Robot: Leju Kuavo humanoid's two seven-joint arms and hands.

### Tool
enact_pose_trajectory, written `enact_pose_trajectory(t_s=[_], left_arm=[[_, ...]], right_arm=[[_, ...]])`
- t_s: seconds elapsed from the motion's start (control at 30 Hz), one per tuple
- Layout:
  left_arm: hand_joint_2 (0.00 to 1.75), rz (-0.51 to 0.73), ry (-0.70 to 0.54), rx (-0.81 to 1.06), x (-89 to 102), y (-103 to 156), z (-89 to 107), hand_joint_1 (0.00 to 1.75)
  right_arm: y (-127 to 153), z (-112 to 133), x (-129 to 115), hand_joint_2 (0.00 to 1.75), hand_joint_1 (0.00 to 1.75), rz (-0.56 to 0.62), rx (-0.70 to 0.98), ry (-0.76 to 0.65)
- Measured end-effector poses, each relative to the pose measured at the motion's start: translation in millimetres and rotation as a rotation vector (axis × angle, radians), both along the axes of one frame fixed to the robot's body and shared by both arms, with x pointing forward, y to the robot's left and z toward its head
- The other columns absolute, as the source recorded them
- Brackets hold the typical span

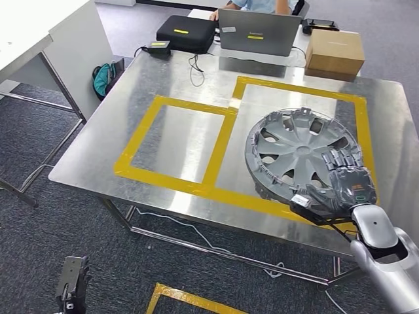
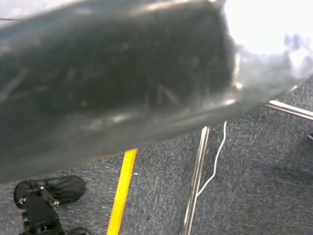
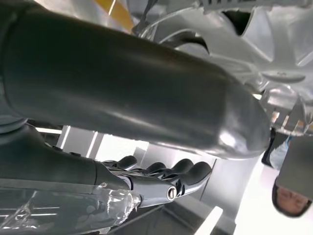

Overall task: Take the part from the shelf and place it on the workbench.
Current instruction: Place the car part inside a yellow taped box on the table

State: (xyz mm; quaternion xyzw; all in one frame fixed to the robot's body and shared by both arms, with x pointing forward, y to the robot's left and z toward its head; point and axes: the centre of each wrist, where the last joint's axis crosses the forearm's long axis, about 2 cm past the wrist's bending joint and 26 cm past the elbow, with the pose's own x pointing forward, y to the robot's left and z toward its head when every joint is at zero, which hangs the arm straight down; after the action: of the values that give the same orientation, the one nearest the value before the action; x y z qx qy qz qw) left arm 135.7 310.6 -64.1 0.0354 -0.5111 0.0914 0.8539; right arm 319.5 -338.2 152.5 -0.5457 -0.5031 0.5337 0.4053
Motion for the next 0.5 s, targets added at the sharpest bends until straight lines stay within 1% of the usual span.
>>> enact_pose_trajectory(t_s=[0.1,0.2,0.27,0.4,0.5], left_arm=[[0.00,0.000,0.003,-0.001,0.0,-1.6,0.6,0.00],[0.00,0.004,-0.001,-0.011,-1.0,-2.7,0.9,0.00],[0.00,0.012,-0.012,-0.021,-3.6,-2.7,0.7,0.00],[0.00,0.043,-0.053,-0.039,-14.5,-1.4,1.1,0.00],[0.00,0.078,-0.080,-0.038,-22.7,1.0,3.6,0.00]], right_arm=[[0.0,-2.8,-4.2,1.75,0.00,0.020,0.004,-0.036],[8.6,-3.0,-14.1,1.75,0.00,0.082,0.094,-0.064],[20.8,-2.7,-26.9,1.75,0.00,0.137,0.189,-0.092],[53.5,-1.7,-65.7,1.75,0.00,0.244,0.413,-0.173],[77.3,1.0,-98.2,1.75,0.00,0.289,0.566,-0.229]])
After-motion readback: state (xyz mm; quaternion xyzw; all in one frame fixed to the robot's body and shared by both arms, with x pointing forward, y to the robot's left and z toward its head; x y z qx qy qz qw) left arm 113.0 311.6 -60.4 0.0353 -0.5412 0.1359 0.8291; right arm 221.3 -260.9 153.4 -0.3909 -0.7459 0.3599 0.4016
